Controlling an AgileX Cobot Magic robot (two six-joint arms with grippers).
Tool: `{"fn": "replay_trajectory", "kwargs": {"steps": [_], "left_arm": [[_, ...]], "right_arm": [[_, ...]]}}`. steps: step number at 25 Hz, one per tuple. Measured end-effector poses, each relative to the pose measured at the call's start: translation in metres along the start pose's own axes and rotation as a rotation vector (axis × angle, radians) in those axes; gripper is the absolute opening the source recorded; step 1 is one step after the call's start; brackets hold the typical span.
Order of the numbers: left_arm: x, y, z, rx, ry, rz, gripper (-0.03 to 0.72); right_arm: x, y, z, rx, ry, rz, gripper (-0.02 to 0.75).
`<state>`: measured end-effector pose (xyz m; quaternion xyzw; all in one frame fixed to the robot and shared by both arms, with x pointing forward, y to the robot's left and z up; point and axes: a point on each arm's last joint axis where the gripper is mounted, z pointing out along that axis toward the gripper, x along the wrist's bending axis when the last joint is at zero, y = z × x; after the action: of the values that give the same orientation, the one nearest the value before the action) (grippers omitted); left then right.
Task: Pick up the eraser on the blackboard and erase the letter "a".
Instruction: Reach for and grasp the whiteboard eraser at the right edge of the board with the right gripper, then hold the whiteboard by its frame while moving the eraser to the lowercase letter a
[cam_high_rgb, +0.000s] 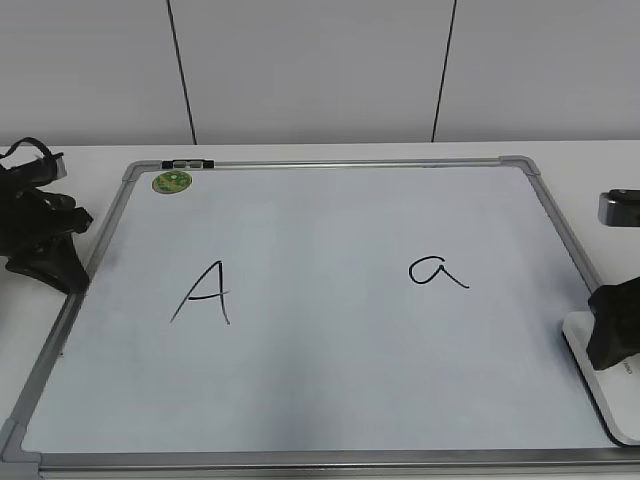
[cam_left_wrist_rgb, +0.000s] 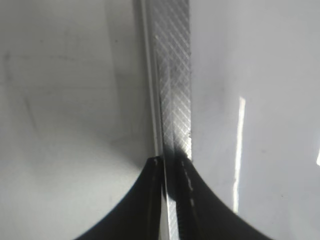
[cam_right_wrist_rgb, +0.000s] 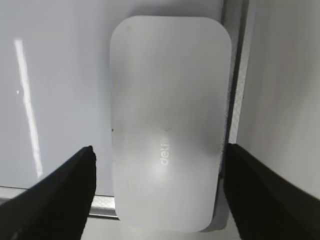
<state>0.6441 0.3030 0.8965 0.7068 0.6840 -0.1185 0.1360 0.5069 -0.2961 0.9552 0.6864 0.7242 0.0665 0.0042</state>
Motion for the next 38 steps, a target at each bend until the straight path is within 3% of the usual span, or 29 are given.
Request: {"fn": "replay_trajectory", "kwargs": {"steps": [17, 21, 38], "left_arm": [[0.000, 0.000, 0.000, 0.000, 0.000, 0.000, 0.035], [0.000, 0.000, 0.000, 0.000, 0.000, 0.000, 0.035], [0.000, 0.000, 0.000, 0.000, 0.000, 0.000, 0.035]], "right_arm": [[-0.004, 0.006, 0.032, 0.081, 0.001, 0.007, 0.589], [-0.004, 0.006, 0.032, 0.077, 0.001, 0.007, 0.545], [-0.001, 0.002, 0.010, 0.037, 0.004, 0.000, 0.538]]}}
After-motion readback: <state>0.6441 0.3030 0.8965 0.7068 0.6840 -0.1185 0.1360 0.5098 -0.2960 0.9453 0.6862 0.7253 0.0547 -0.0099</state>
